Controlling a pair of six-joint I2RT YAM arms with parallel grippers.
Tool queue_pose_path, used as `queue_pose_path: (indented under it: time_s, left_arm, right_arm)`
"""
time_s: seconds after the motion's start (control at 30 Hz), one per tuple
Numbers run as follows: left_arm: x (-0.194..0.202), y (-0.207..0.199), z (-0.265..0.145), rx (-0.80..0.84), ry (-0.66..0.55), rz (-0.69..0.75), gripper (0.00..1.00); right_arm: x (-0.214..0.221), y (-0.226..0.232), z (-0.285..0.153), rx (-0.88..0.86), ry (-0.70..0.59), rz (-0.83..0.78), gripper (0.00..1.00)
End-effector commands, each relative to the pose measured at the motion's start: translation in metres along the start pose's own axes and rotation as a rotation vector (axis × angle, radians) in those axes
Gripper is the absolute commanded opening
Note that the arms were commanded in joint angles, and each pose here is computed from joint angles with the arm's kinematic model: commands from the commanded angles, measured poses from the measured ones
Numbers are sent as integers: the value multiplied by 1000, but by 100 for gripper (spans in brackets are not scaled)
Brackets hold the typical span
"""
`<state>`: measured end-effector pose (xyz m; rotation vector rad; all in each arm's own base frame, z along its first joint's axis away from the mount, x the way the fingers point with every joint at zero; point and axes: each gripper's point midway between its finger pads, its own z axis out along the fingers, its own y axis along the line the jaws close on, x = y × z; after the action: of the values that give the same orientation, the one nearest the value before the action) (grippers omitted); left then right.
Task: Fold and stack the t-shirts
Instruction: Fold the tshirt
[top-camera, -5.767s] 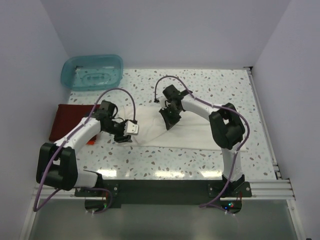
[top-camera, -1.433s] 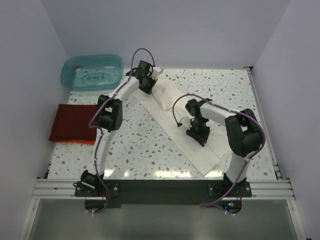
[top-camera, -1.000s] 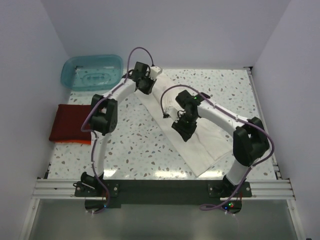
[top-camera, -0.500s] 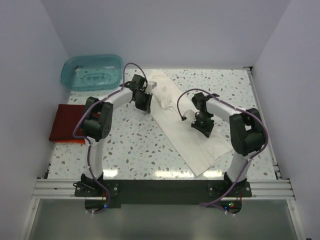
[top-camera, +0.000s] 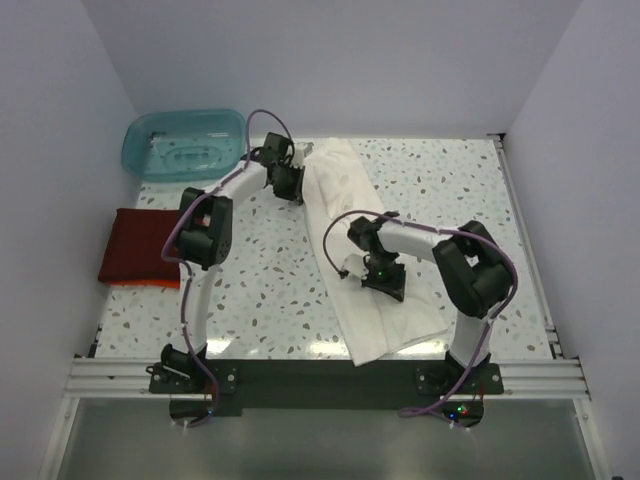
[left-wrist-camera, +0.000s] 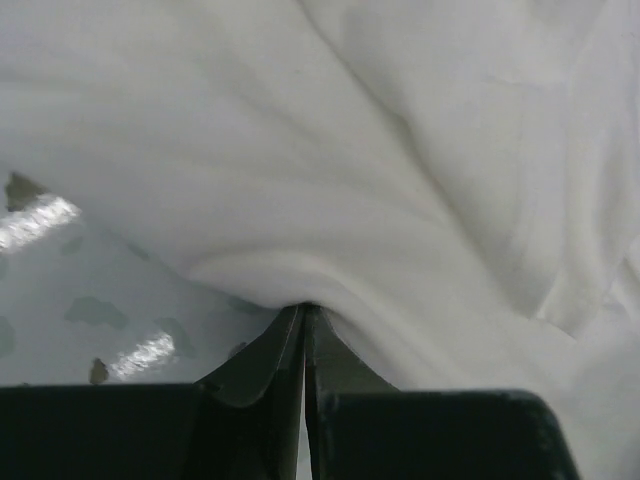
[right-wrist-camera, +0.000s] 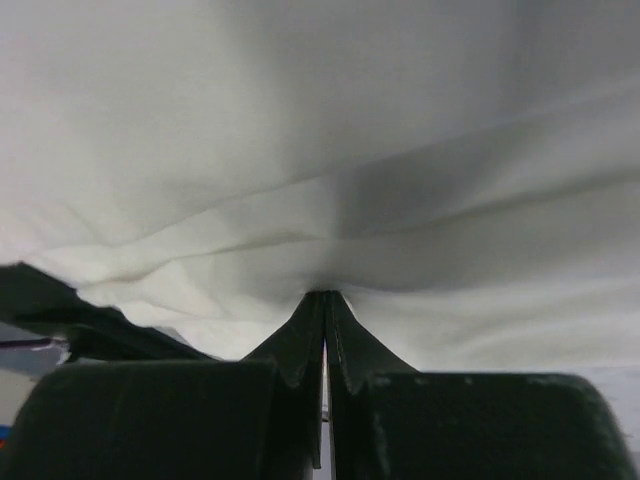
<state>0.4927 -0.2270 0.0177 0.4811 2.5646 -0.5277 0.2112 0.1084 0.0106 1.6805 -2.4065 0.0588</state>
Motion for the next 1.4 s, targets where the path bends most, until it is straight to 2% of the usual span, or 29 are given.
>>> queue_pose_path:
  time_s: [0.0, 0.03, 0.1, 0.13, 0.27, 0.3, 0.33, 0.37, 0.43, 0.53, 0.6, 0.73, 0.83, 1.17, 1.27, 1.33, 1.37]
  left_arm:
    - [37, 66, 25, -158, 138, 6, 9]
    - [19, 69, 21, -158, 102, 58, 9]
    - [9, 69, 20, -154, 84, 96, 8]
    - [0, 69, 16, -153, 63, 128, 9]
    - [-25, 59, -9, -118, -10, 193, 17]
    - [-39, 51, -29, -102, -56, 210, 19]
    - [-28, 53, -35, -80, -46, 203, 24]
    - [-34, 45, -43, -29, -88, 211, 28]
    - [-32, 33, -68, 19, -138, 224, 35]
    - [-21, -1, -89, 140, -170, 237, 36]
    - [-9, -17, -92, 186, -158, 211, 36]
    - [11, -48, -79, 262, -112, 153, 35]
    - [25, -54, -64, 288, -65, 119, 34]
    - [38, -18, 0, 226, 36, 17, 28]
    - [16, 1, 11, 195, 4, 19, 26]
    - [15, 14, 22, 171, 18, 10, 26]
    - [-2, 15, 20, 163, -16, 31, 27]
  right_arm:
    - [-53, 67, 8, -250, -133, 28, 0]
    - [-72, 75, -1, -256, -168, -2, 2]
    - [-94, 88, -5, -295, -195, -9, 5]
    - [-113, 94, -16, -314, -248, -24, 6]
    - [-138, 84, -44, -345, -340, 24, 13]
    - [-136, 80, -52, -357, -354, 35, 16]
    - [-138, 67, -70, -378, -420, 71, 21]
    - [-136, 58, -81, -379, -456, 82, 24]
    - [-131, 25, -105, -341, -541, 141, 26]
    - [-131, -29, -123, -235, -648, 227, 25]
    - [-136, -63, -120, -149, -664, 295, 22]
    - [-146, -126, -114, -30, -662, 419, 13]
    - [-149, -151, -99, 10, -635, 465, 9]
    - [-150, -199, -55, 162, -564, 533, 5]
    - [-151, -223, -47, 218, -548, 571, 5]
    - [-157, -240, -44, 239, -554, 589, 5]
    - [-158, -244, -43, 239, -553, 593, 5]
